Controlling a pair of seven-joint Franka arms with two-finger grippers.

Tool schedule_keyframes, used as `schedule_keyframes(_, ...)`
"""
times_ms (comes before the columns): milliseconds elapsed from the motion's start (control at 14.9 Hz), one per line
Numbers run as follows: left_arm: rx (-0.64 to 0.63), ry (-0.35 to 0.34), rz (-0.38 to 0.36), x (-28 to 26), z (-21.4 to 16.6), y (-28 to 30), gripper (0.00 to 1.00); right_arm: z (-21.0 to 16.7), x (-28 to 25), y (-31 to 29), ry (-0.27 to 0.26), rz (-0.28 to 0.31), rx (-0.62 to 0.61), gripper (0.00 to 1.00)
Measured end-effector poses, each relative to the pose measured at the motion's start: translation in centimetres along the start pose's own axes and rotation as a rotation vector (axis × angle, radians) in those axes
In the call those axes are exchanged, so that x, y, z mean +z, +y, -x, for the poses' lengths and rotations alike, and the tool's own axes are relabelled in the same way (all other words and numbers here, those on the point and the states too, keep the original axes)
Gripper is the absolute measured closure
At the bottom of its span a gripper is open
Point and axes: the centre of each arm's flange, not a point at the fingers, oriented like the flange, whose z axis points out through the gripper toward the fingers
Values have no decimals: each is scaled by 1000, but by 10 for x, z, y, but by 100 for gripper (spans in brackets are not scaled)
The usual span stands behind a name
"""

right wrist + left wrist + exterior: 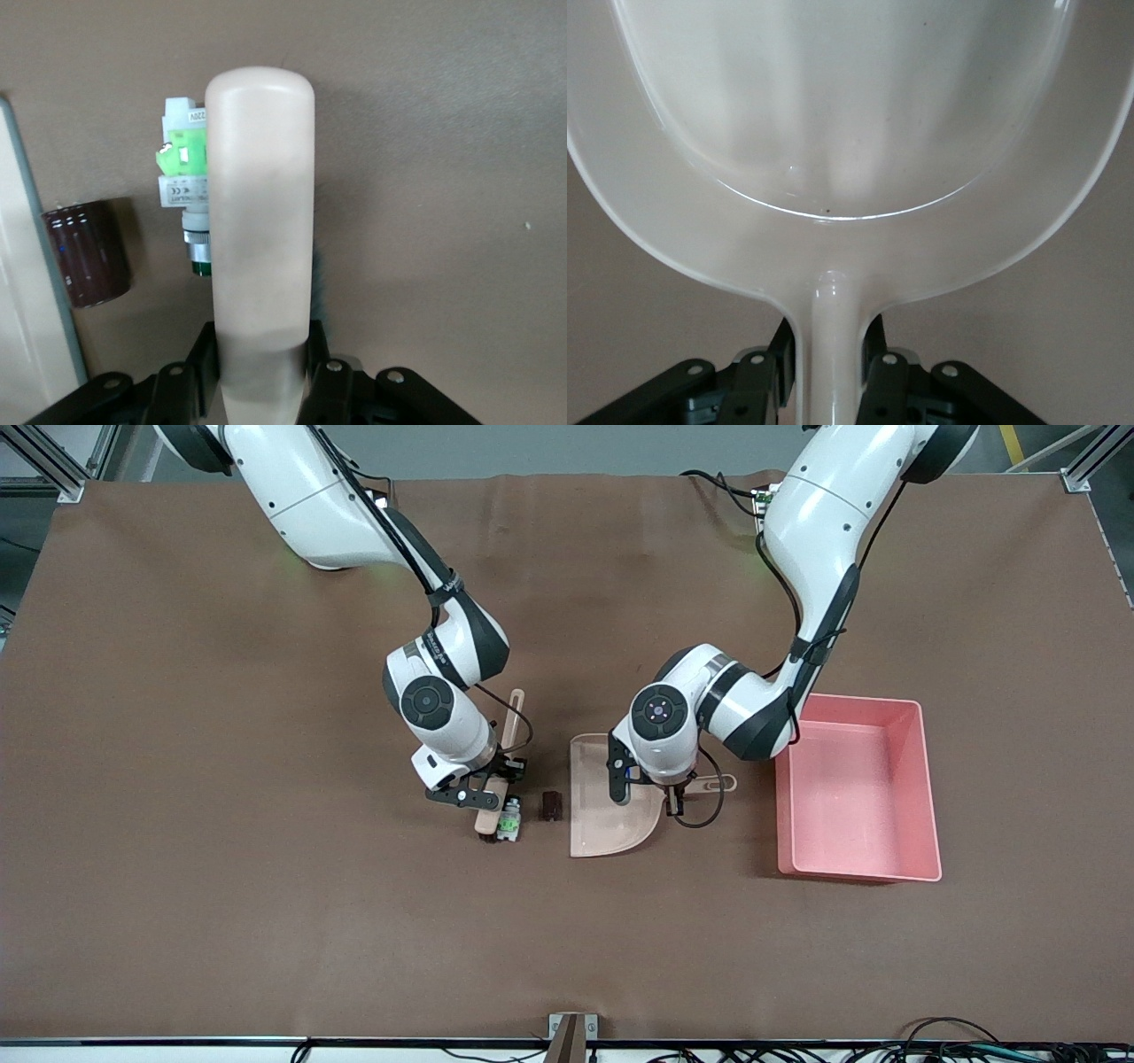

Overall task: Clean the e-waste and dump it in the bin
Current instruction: 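Lower the brush behind the green component and capacitor with the right gripper, then sweep the components into the dustpan with the right gripper's brush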

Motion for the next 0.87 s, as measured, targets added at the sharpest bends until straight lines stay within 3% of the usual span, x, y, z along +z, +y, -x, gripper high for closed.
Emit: schedule_keyframes(872, 0, 0, 0, 0, 0, 0, 67, 24, 10, -49, -13, -31, 21, 57)
